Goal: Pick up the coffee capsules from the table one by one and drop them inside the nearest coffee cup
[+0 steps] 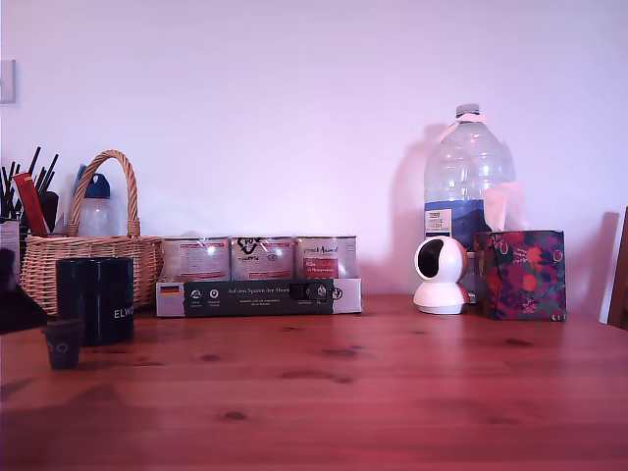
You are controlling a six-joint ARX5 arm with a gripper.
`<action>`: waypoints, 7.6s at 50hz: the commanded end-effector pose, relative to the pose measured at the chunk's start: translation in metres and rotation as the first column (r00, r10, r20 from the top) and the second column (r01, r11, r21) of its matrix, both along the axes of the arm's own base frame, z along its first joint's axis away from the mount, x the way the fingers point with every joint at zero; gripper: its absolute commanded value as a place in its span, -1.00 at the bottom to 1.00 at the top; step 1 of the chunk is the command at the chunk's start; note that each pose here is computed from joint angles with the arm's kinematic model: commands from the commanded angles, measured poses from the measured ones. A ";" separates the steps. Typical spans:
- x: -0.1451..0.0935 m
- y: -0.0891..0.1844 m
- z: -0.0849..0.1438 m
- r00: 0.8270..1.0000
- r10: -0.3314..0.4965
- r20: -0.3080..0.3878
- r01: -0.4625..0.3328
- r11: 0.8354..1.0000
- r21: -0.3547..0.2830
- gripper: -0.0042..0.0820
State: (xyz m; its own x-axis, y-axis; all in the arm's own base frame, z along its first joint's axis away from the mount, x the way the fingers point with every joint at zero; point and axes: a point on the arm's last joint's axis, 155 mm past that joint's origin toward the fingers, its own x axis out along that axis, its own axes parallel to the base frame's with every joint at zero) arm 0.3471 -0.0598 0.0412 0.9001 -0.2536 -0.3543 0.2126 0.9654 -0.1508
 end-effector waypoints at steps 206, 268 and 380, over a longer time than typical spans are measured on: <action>0.131 -0.009 0.107 0.935 -0.038 -0.351 0.074 0.993 0.090 -0.56; 0.146 0.017 0.071 0.789 0.055 -0.612 0.058 0.985 0.163 -0.56; 0.037 -0.020 0.134 0.971 -0.158 -0.177 0.168 0.985 0.041 -0.95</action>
State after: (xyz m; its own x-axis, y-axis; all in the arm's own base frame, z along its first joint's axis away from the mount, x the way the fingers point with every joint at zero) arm 0.3905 -0.0792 0.1666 0.7467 -0.3668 -0.5549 0.3428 0.9271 -0.1516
